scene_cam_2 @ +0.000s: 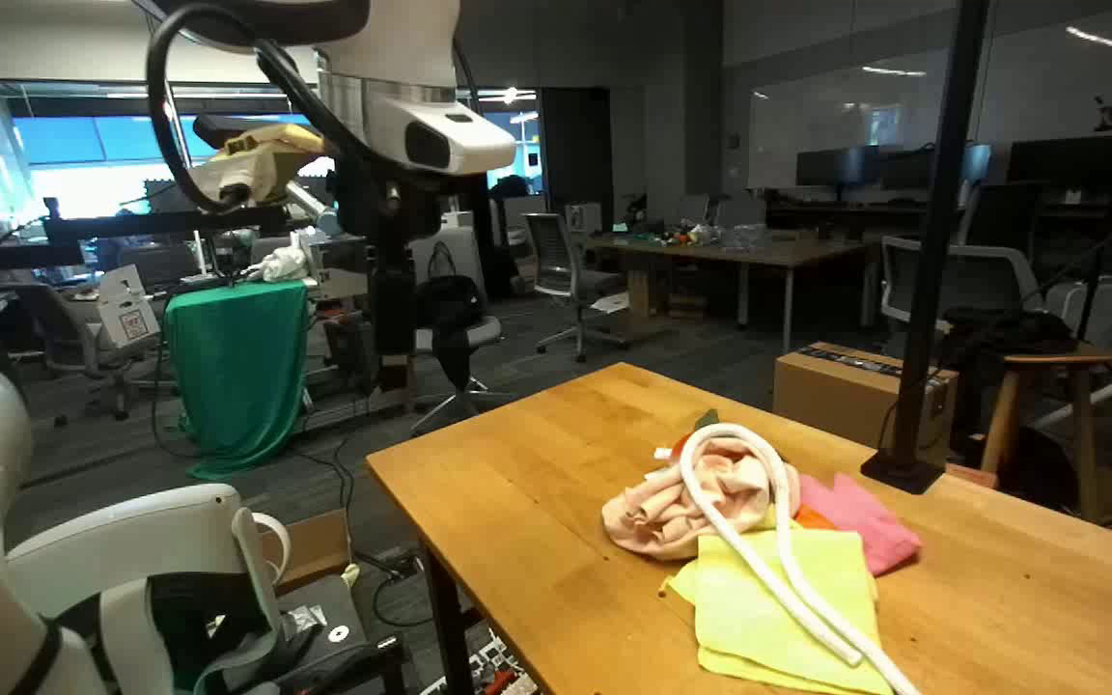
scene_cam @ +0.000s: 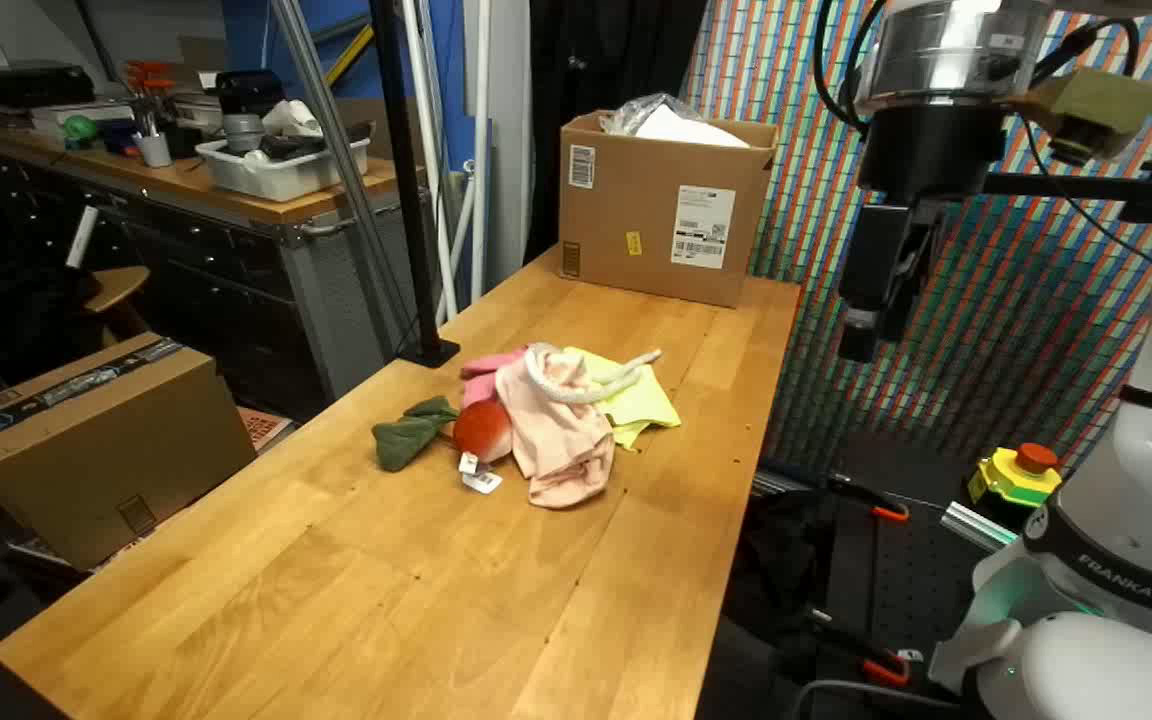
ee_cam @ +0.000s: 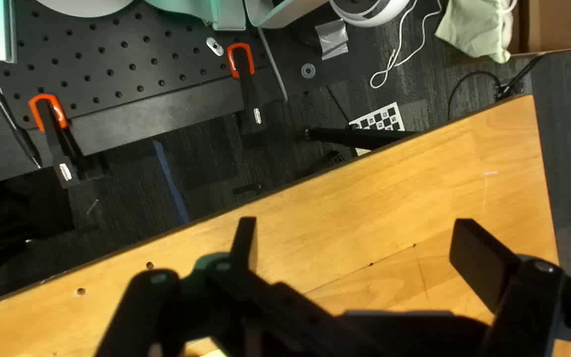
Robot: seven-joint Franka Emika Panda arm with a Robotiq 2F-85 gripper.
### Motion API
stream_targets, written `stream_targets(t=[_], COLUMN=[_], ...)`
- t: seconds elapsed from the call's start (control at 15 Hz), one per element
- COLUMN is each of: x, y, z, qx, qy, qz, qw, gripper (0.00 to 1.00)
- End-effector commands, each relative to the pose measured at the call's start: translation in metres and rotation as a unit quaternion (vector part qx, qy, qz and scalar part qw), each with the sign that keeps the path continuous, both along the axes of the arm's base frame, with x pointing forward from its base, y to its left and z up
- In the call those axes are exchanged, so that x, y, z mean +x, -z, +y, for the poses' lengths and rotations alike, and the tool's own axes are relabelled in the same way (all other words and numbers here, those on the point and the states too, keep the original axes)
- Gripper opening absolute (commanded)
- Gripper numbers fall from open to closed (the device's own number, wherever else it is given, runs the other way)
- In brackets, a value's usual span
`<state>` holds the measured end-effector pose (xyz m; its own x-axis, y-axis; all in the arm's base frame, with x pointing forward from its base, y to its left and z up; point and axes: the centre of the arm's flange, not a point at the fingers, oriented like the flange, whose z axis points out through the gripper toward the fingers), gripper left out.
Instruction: Separate the clothes, rope and plush toy on the table
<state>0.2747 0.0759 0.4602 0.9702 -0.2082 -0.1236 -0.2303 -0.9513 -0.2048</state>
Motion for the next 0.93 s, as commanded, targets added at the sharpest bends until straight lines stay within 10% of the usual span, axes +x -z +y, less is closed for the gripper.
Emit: stream_targets(t=[0.0, 0.87], x=[0.0, 0.014], y=[0.001, 0.018], z=[0.0, -0.004], qx=[0.0, -0.018], qy=[0.0, -0.025], qz=[0.002, -0.01], qw=[1.0, 0.9995], gripper=[1.0, 1.0])
